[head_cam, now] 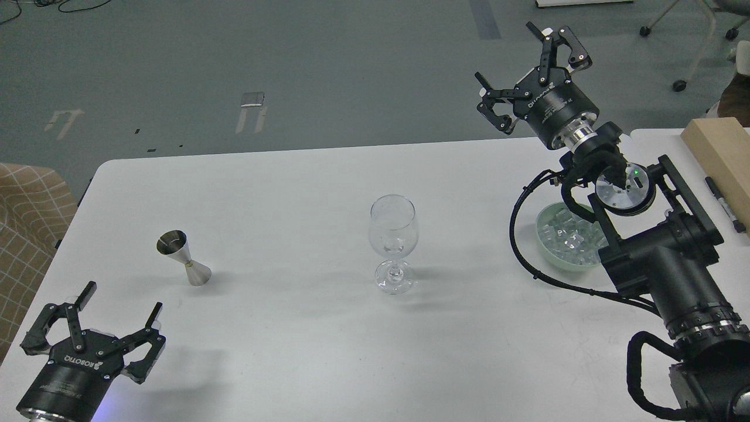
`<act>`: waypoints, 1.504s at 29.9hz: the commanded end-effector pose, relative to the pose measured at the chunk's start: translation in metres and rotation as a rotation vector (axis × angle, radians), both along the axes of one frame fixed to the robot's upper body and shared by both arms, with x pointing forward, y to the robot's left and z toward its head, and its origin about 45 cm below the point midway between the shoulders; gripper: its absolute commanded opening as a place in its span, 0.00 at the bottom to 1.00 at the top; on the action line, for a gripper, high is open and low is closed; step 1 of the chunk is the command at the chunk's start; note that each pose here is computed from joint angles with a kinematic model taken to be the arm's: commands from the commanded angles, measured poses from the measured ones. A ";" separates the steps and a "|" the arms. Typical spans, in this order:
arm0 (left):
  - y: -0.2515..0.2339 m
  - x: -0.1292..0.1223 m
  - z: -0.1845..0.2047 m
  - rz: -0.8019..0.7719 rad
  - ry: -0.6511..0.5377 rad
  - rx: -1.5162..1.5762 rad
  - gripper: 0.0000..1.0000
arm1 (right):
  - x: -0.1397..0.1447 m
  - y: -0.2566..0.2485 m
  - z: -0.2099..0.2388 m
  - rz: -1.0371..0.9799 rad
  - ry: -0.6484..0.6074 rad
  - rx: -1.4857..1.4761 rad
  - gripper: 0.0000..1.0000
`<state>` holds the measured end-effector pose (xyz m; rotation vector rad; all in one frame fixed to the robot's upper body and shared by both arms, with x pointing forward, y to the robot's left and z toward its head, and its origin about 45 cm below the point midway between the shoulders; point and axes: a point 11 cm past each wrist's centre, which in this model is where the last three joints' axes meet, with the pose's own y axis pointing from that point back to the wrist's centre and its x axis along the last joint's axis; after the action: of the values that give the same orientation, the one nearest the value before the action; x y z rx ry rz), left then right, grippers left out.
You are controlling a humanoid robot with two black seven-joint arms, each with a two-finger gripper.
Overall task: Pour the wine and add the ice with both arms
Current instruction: 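Lower the left gripper toward the table near the metal jigger, then move the open left gripper forward around the metal jigger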
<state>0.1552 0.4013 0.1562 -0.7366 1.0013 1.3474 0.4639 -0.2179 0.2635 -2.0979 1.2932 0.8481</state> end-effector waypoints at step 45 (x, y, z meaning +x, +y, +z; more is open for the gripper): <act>-0.029 0.025 -0.017 0.111 0.013 -0.158 0.98 | -0.001 -0.001 -0.002 -0.002 0.006 0.000 1.00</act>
<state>0.1771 0.3731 0.1385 -0.9060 1.1012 1.3847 0.4630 -0.2188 0.2614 -2.0946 1.2978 0.8529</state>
